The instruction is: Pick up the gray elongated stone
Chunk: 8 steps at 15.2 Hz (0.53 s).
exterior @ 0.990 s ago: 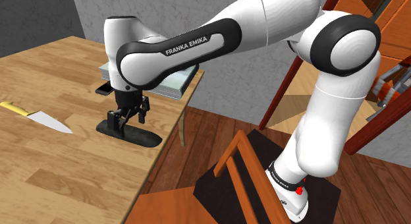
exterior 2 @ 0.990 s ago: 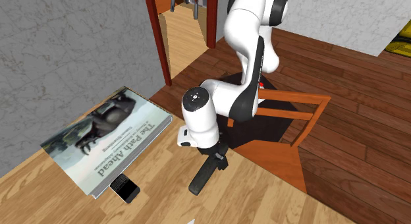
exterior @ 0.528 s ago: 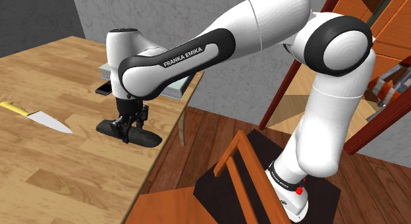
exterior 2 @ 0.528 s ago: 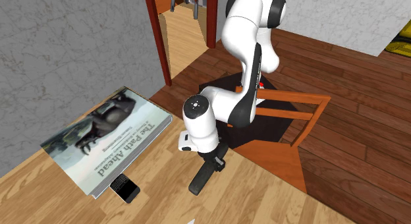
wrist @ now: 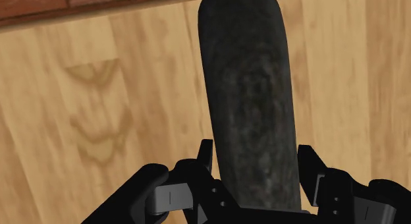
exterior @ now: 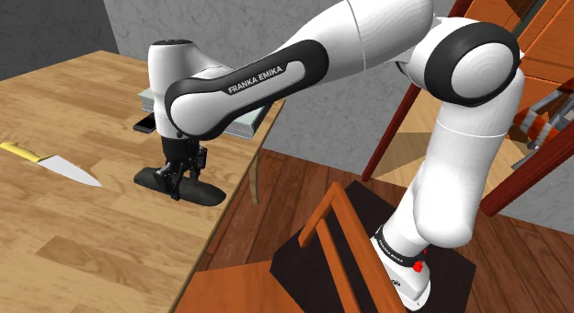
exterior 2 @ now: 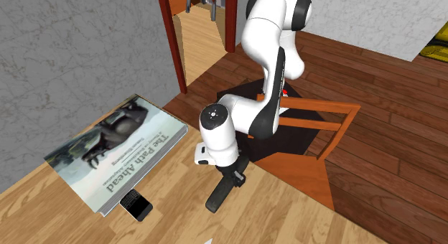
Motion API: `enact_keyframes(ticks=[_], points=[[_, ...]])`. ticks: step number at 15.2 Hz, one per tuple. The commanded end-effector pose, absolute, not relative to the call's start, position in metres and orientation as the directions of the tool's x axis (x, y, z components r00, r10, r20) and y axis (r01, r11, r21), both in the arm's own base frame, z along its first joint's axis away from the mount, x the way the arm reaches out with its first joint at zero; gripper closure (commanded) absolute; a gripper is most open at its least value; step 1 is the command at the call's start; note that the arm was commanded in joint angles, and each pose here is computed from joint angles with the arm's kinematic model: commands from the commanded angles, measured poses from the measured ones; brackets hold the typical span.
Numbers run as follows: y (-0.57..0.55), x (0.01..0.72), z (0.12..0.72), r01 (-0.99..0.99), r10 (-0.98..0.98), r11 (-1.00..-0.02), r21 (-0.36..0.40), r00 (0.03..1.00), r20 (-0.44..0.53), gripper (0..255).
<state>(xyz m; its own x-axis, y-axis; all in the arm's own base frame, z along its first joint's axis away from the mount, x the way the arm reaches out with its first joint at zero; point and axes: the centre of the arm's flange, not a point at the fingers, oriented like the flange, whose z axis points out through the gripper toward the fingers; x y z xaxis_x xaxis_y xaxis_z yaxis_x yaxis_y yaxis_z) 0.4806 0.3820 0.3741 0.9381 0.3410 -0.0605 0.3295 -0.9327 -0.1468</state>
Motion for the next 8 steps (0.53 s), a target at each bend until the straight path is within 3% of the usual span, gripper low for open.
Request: enact_keyframes(ticks=[1,8], points=[[0.382,0.481,0.373,0.329,0.341,-0.933,-0.147,0.938,-0.062,255],[0.382,0.481,0.410,0.329,0.341,-0.933,-0.147,0.938,-0.062,255]])
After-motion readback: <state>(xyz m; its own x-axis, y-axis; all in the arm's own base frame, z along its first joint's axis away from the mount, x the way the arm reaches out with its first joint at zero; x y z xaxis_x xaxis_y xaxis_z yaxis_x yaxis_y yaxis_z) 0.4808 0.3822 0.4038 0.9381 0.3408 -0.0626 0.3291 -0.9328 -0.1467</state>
